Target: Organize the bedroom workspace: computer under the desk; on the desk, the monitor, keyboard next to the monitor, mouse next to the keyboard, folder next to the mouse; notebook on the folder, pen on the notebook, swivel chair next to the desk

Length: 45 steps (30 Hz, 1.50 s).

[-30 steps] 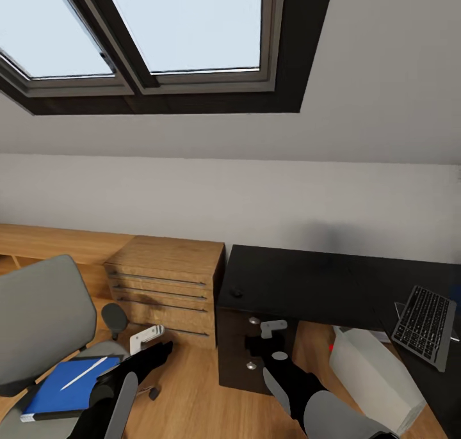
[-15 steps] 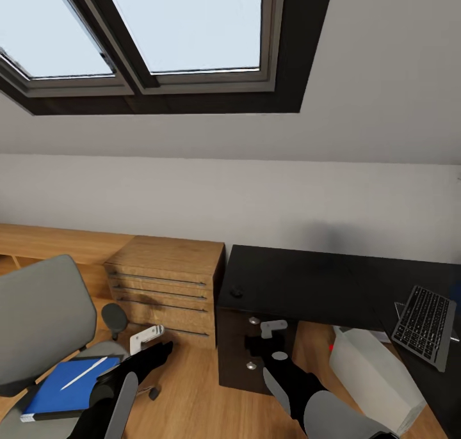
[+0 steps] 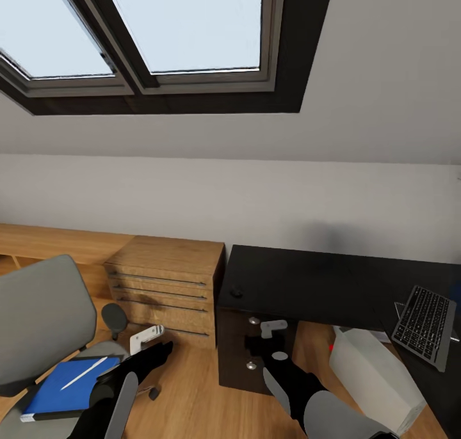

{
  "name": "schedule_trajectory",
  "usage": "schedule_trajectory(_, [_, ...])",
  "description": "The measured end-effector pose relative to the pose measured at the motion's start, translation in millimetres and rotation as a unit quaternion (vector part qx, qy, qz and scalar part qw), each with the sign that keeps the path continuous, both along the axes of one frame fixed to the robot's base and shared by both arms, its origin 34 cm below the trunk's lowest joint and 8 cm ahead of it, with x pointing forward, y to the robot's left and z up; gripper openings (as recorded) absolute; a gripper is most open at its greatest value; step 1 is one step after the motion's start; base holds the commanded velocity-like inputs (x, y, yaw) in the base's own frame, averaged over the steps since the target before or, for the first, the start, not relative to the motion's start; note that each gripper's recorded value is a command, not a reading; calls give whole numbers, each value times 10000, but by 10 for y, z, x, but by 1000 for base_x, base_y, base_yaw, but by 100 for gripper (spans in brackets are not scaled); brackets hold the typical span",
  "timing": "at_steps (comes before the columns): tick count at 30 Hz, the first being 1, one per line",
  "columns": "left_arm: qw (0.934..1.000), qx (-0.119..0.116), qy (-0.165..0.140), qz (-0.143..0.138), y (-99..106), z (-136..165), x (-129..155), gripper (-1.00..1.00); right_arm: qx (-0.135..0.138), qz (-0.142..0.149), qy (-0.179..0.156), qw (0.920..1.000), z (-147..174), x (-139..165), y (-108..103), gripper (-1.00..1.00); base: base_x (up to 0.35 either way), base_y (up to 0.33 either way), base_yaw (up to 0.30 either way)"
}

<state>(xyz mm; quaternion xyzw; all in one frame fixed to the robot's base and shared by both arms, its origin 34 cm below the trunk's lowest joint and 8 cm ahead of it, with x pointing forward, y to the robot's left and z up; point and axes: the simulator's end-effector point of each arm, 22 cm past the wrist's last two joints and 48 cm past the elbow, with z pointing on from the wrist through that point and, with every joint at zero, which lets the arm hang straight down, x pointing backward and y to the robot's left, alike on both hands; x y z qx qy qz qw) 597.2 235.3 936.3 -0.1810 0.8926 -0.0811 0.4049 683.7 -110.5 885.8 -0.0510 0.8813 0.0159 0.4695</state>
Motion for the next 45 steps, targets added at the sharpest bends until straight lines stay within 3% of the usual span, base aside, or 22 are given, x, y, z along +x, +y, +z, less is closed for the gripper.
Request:
schedule_trajectory(4, [10000,0,1,-3,-2,-1,0,100,29,-17,-97,9999,35,23,-1,100,0,0,0])
schedule_trajectory(8, [9991,-25,409,-97,-103,-360,-148,100,5,-39,-106,9999,-22,-11,-34,100,0,0,0])
schedule_trajectory(14, [9988,-4,498,5,-112,-640,-229,100,-17,-140,-204,9997,-169,-118,-149,100,0,0,0])
schedule_trajectory(16, [9975,-17,708,-13,-135,-829,-335,100,-43,-191,-265,9995,-261,-200,-223,100,0,0,0])
schedule_trajectory(17, [9948,-11,1014,-15,-150,-1135,-525,100,-74,-263,-317,9991,-371,-317,-319,100,0,0,0])
schedule_trajectory(18, [9939,-7,1099,-5,-155,-1236,-588,100,-92,-262,-333,9991,-392,-341,-335,100,0,0,0])
schedule_trajectory(23, [9911,172,1305,222,-62,-1806,-988,100,-78,-324,-440,9985,-482,-485,-397,100,0,0,0])
schedule_trajectory(25, [9875,506,1474,243,11,-2199,-1409,100,-6,-403,-320,9987,-807,-953,-428,100,0,0,0])
schedule_trajectory(31, [9792,840,1846,73,57,-2570,-2001,100,-46,-480,-191,9987,-1093,-1412,-584,100,0,0,0])
schedule_trajectory(33, [9778,953,1866,-43,47,-2624,-2113,100,-79,-483,-144,9987,-1152,-1504,-632,100,0,0,0])
schedule_trajectory(37, [9783,1251,1624,-297,49,-2624,-2157,100,-145,-500,-28,9986,-1262,-1665,-725,100,0,0,0])
schedule_trajectory(45, [9786,1348,1508,-368,53,-2613,-2159,100,-179,-498,84,9986,-1348,-1801,-751,100,-26,0,0])
